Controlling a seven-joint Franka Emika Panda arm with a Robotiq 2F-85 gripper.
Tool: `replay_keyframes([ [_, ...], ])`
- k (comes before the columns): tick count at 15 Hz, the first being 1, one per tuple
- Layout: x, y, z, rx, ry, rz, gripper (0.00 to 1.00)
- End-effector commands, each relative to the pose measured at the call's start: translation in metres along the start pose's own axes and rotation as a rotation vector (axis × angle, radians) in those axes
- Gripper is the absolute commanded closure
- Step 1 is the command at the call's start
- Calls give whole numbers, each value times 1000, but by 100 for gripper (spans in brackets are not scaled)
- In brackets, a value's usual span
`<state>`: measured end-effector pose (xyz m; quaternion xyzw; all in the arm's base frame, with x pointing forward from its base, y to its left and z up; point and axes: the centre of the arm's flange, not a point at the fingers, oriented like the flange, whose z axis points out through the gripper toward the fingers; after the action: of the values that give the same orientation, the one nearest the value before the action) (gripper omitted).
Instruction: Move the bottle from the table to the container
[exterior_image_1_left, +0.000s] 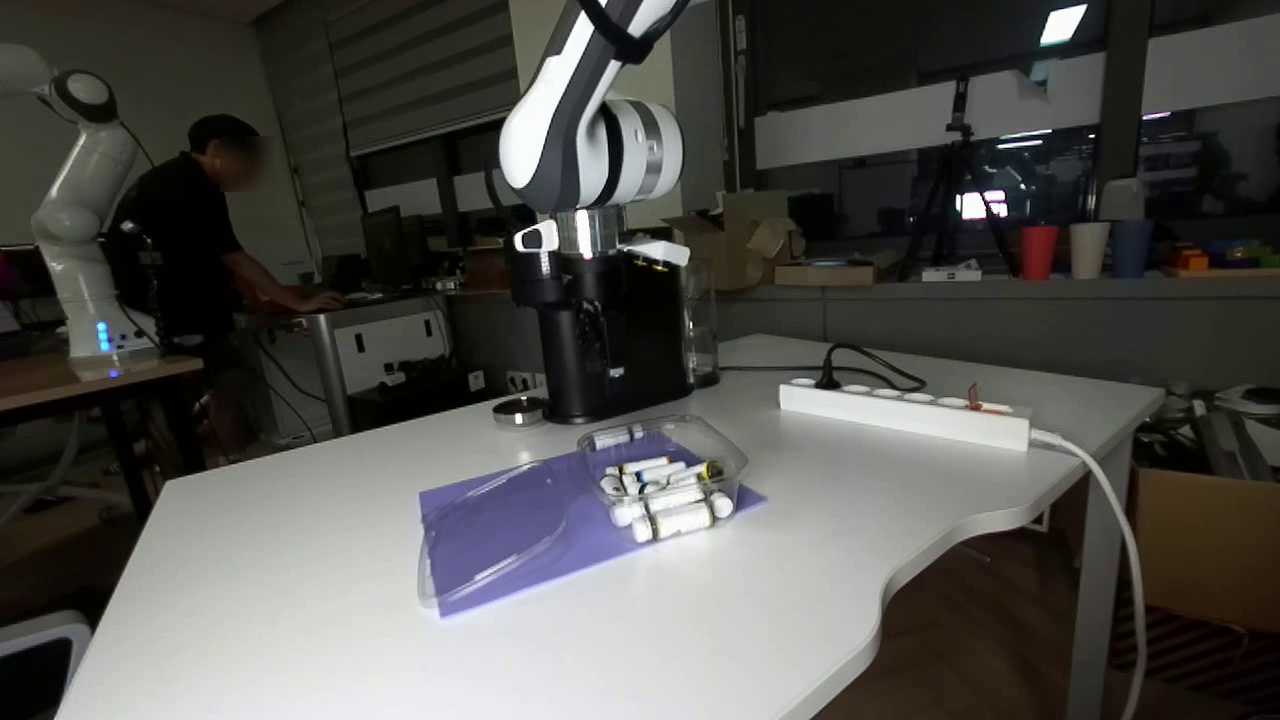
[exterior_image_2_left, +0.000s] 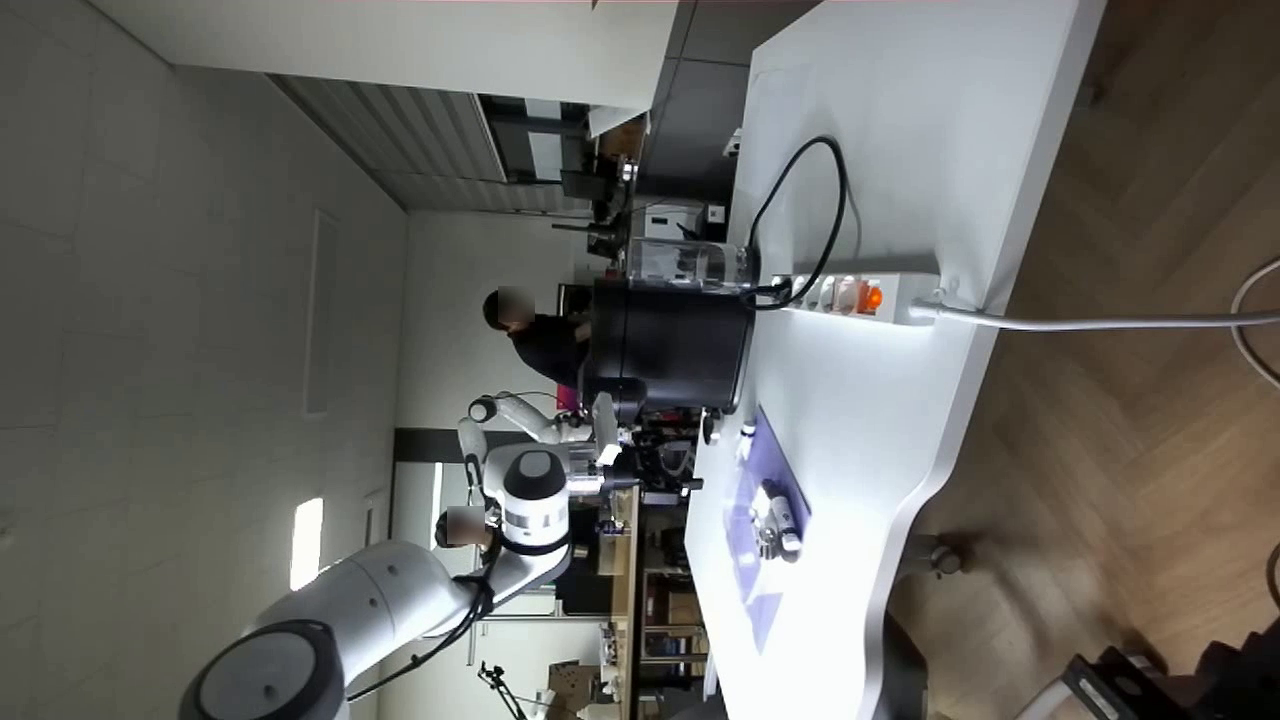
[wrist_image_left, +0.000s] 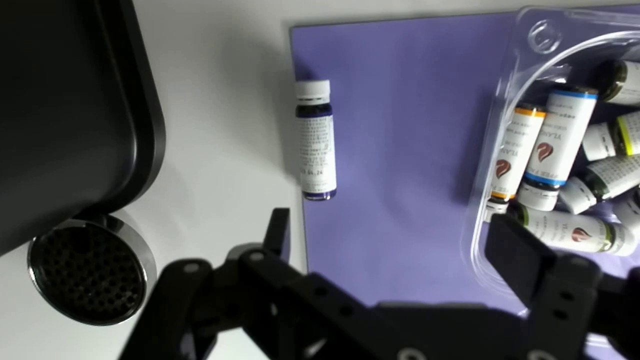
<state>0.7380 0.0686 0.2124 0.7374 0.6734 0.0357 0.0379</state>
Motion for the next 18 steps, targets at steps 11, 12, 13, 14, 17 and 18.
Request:
replay_keyframes([
  [11, -3, 39, 72, -27, -47, -61, 0],
  [12, -3, 40, 77, -25, -44, -61, 0],
  [13, -1, 40, 83, -25, -43, -60, 0],
  [14, 0, 41, 88, -22, -40, -59, 0],
  [17, 3, 43, 100, -19, -37, -57, 1],
  [18, 3, 44, 103, -19, -37, -56, 25],
])
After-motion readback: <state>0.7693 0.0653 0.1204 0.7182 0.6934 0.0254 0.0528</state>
